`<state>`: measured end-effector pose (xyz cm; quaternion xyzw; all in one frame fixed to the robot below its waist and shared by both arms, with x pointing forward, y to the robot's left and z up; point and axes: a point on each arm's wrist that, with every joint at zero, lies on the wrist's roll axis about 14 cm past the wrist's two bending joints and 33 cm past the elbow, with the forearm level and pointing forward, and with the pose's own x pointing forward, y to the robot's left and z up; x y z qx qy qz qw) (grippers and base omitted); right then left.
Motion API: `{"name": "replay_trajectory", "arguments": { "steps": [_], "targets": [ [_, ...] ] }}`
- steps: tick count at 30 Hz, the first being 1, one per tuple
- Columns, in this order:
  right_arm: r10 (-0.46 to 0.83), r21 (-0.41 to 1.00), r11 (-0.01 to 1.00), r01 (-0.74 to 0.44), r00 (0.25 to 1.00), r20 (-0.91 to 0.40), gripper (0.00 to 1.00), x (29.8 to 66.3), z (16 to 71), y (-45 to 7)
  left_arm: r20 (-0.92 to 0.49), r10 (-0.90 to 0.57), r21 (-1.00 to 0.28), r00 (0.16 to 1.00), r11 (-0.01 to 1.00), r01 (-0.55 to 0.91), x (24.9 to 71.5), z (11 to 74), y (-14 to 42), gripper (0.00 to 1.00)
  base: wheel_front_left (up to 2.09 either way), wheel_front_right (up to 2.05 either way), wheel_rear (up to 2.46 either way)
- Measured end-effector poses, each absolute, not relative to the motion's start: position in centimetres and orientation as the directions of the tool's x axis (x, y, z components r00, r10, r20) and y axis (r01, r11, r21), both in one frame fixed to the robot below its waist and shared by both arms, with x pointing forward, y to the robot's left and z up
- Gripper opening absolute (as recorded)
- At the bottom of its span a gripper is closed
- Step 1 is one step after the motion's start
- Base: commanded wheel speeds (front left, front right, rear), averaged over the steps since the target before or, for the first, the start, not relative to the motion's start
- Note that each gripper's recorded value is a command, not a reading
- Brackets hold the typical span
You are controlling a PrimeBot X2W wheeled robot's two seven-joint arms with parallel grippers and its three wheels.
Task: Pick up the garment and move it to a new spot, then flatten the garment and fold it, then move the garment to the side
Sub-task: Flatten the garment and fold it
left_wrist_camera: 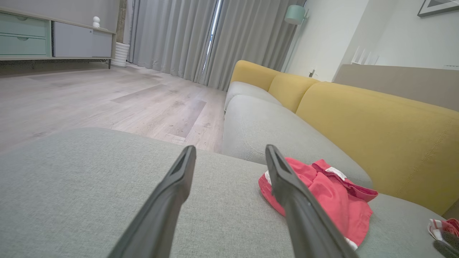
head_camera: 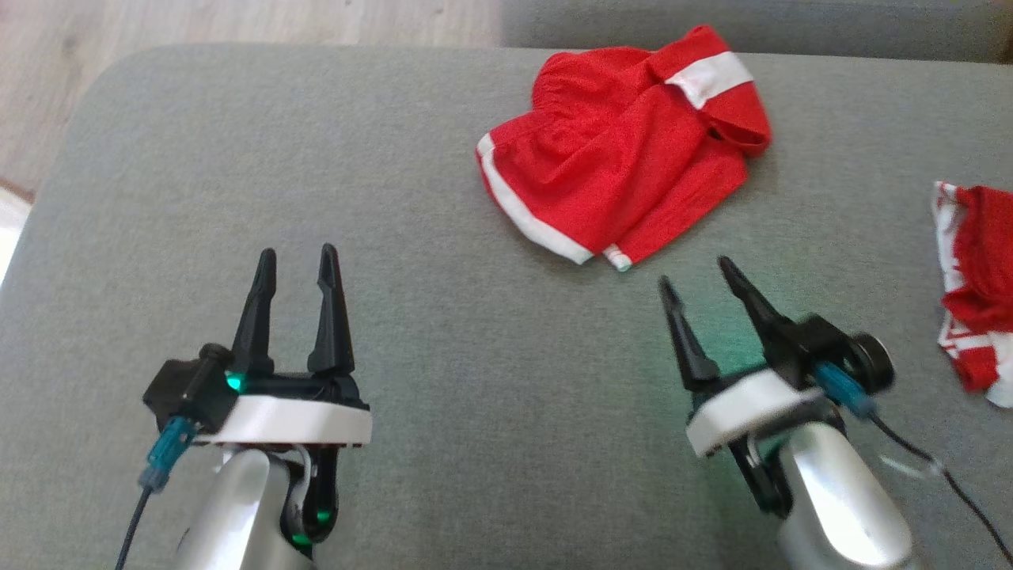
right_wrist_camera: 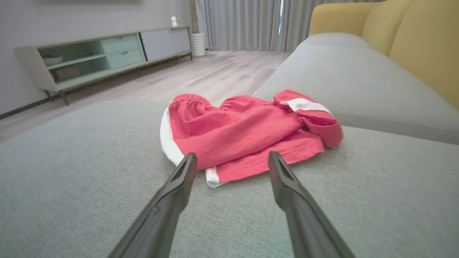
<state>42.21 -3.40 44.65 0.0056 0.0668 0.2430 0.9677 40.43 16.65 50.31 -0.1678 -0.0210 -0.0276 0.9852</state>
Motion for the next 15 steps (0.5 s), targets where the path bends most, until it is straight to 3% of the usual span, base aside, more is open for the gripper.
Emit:
{"name": "replay_trajectory", "arguments": {
  "steps": [3,15],
  "targets": [
    [0.529,-0.02,0.841,-0.541,0.829,-0.183,1.0,43.2,43.5,-1.6,0.042,-0.035,-0.329,0.999,0.943,0.047,40.3,49.9,17.1,1.0,0.0,0.0,0.0],
    [0.564,-0.171,0.732,-0.66,0.727,-0.392,1.0,45.6,38.5,-0.4,-0.004,0.027,-0.335,1.0,0.942,-0.027,39.6,48.4,19.0,1.0,0.0,0.0,0.0]
  ]
}}
